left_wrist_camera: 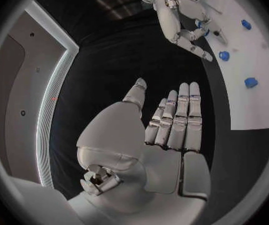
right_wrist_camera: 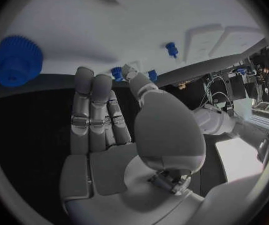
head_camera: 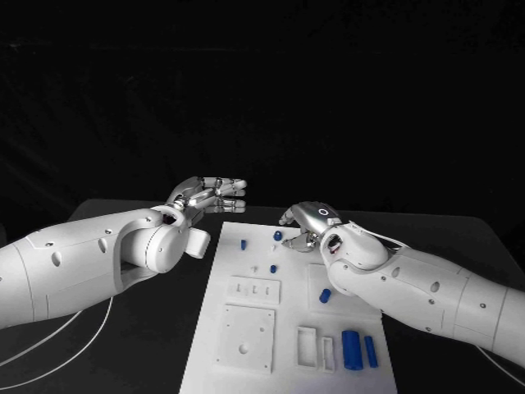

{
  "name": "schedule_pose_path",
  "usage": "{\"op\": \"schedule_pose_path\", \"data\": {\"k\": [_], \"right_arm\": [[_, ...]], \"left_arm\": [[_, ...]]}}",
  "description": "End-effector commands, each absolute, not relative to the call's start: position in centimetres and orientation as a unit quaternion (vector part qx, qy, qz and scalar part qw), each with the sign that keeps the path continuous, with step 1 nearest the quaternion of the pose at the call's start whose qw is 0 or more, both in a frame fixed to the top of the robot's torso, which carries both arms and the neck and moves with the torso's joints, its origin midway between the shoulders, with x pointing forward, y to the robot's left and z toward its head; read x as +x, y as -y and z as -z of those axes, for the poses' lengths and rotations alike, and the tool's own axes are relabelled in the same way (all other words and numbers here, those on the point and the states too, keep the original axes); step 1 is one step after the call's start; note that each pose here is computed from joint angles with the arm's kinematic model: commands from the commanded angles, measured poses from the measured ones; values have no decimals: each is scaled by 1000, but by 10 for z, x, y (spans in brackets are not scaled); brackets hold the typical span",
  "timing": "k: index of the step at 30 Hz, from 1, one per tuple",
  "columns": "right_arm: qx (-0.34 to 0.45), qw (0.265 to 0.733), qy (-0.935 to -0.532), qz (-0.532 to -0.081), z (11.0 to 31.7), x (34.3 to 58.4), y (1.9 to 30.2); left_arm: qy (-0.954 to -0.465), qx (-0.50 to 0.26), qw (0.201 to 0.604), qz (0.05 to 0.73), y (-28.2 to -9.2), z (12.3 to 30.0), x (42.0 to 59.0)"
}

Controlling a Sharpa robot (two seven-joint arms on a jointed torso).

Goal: Assemble the parts on the task board

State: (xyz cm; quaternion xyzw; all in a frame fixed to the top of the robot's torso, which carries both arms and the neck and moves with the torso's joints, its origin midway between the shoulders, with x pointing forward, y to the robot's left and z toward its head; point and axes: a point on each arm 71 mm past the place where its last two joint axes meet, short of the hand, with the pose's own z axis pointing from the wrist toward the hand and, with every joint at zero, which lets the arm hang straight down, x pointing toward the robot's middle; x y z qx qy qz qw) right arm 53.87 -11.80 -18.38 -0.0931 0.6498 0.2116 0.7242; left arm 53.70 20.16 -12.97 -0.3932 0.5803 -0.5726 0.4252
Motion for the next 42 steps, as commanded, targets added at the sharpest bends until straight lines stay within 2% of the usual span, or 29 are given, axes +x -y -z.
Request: {"op": "schedule_pose_path", "data": {"k": [1, 6, 14, 19, 31, 42], "right_arm": [[-87, 729, -639, -227, 179, 534, 124], [-77, 728, -641, -231, 173, 528, 142], [-58, 710, -668, -216, 164, 526, 183], [-44, 700, -680, -214, 162, 527, 199], [-21, 660, -727, -189, 170, 536, 221], [-16, 645, -744, -175, 178, 545, 221]], "left_arm": [[-576, -388, 430, 578, -204, 126, 539], [-573, -389, 434, 576, -209, 126, 541], [-572, -390, 436, 575, -215, 126, 542], [-571, -391, 437, 575, -217, 126, 542], [-573, -390, 434, 576, -217, 126, 541], [-575, -388, 431, 577, -214, 126, 539]]}}
